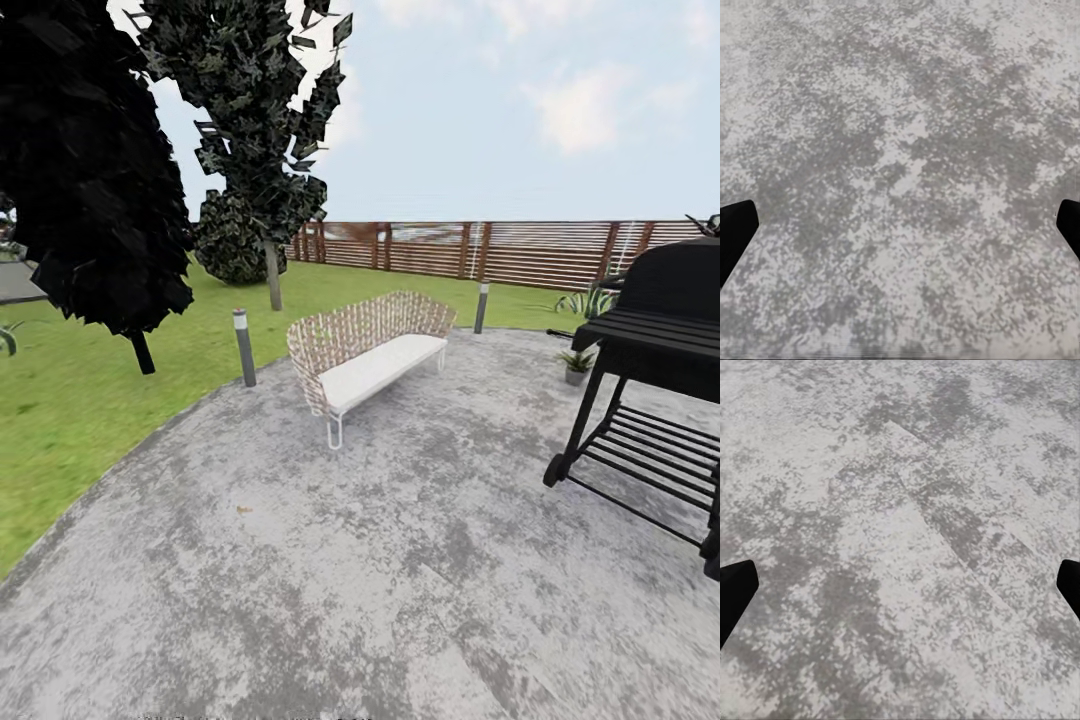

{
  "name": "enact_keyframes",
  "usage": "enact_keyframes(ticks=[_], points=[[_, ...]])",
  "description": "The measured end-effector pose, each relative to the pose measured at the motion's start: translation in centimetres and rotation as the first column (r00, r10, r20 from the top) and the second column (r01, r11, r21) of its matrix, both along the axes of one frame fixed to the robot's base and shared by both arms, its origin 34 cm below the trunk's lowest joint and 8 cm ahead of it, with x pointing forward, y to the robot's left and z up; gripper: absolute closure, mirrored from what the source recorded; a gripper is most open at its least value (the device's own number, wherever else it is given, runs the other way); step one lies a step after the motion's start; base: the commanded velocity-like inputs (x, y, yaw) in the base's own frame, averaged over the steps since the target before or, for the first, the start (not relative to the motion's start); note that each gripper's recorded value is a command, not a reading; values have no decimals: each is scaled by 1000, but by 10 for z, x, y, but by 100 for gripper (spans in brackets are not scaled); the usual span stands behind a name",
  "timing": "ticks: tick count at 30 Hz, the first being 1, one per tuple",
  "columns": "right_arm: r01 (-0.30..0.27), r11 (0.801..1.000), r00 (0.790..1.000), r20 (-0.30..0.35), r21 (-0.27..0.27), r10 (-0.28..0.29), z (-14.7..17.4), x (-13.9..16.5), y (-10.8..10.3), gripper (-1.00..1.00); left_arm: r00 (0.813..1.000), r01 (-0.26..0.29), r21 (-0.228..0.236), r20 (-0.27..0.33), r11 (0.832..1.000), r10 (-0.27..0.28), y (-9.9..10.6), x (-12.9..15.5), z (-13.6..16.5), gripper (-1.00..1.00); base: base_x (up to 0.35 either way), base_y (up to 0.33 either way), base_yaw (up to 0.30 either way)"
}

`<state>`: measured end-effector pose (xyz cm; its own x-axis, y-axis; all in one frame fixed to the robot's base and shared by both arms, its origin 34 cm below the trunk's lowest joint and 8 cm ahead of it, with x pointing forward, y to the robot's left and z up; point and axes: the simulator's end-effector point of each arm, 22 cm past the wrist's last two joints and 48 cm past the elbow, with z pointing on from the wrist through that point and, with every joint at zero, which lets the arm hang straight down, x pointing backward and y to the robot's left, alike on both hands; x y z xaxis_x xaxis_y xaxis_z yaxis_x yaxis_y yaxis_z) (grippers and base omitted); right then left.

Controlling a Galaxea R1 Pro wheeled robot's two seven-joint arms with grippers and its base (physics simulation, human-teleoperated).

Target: Pick up the pesticide atomizer in the garden and spray insectifuge to fully cover both potted plants in the garden.

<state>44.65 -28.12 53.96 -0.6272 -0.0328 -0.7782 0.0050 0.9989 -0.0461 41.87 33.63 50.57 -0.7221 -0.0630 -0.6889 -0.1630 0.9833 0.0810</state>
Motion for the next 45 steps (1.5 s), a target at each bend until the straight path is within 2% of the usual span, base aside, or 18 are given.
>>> enact_keyframes(ticks=[6, 45], points=[[1, 1000, 1000, -4, -7, -1, -12, -2, -5, -100, 1000, 2, -1, -6, 1000, -2, -1, -3, -12, -100, 0, 0, 272], [-1, 1000, 999, -40, -5, 1, -95, -19, -3, -100, 999, 4, -3, -44, 1000, -5, -3, -22, -95, -100, 0, 0, 271]])
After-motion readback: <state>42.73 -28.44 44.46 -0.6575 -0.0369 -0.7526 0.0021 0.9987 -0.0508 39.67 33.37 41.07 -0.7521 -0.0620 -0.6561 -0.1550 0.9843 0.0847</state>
